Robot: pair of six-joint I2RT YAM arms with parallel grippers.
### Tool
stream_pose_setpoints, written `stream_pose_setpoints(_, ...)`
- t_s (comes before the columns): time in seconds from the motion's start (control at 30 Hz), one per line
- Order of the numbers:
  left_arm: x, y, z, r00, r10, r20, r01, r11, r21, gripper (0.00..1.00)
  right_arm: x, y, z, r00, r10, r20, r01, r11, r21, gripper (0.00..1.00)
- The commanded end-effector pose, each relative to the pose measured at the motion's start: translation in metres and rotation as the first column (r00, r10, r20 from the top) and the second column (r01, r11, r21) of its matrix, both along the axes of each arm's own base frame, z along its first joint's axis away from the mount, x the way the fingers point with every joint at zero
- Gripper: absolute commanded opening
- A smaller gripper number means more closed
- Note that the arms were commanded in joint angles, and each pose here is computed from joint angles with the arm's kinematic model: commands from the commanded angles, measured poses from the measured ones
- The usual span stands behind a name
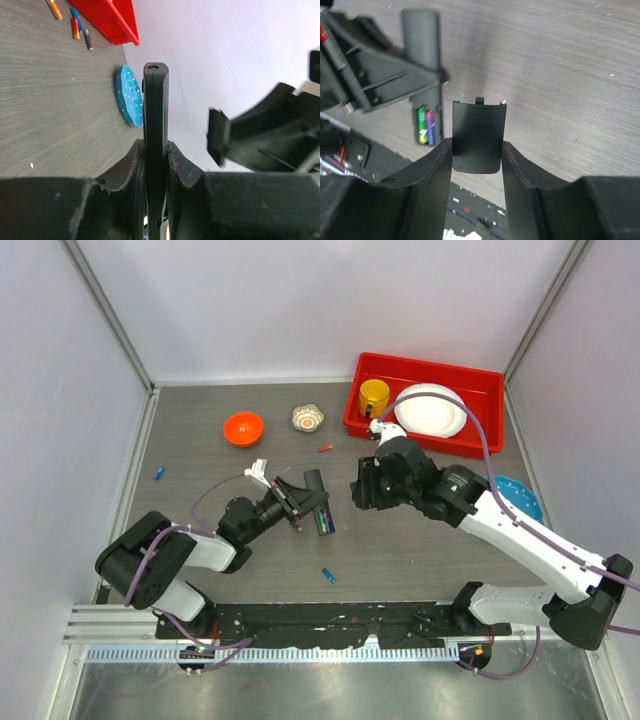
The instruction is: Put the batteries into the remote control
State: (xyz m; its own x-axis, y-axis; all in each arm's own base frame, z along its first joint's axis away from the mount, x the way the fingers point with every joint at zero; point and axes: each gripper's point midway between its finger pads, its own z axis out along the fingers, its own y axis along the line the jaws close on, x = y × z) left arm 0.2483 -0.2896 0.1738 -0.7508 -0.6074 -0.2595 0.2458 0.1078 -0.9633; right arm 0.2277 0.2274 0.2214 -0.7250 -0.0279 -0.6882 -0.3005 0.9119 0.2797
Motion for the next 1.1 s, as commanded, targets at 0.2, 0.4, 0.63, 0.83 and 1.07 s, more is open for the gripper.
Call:
stream_pose_setpoints(0.2,0.022,-0.007,0.048,0.966,0.153,0.206,-0.130,0.984,-0.121,0.00,-0.059,0.012,-0.010,0.951,0.235,-0.203,-0.264,0.955,-0.135,0.10)
stream_pose_setpoints(0.4,0.024,-0.007,0.041,0.967,0.174,0.184,-0.155,0.981,-0.114,0.00,-0.063,0.027,-0.019,0.935,0.263,-0.237,-0.299,0.945,-0.132,0.05)
stream_pose_setpoints(0.63,0.020,-0.009,0.044,0.968,0.171,0.185,-0.149,0.981,-0.123,0.00,-0.058,0.050,-0.029,0.930,0.278,-0.241,-0.313,0.942,-0.121,0.03)
stream_pose_setpoints(0.83,0.015,-0.008,0.047,0.968,0.167,0.189,-0.144,0.981,-0.130,0.00,-0.048,0.063,-0.045,0.931,0.271,-0.244,-0.308,0.943,-0.127,0.02)
stream_pose_setpoints(1.07,0.011,-0.005,0.052,0.966,0.167,0.196,-0.141,0.980,-0.141,0.00,-0.039,0.073,-0.054,0.939,0.254,-0.231,-0.288,0.950,-0.124,0.01)
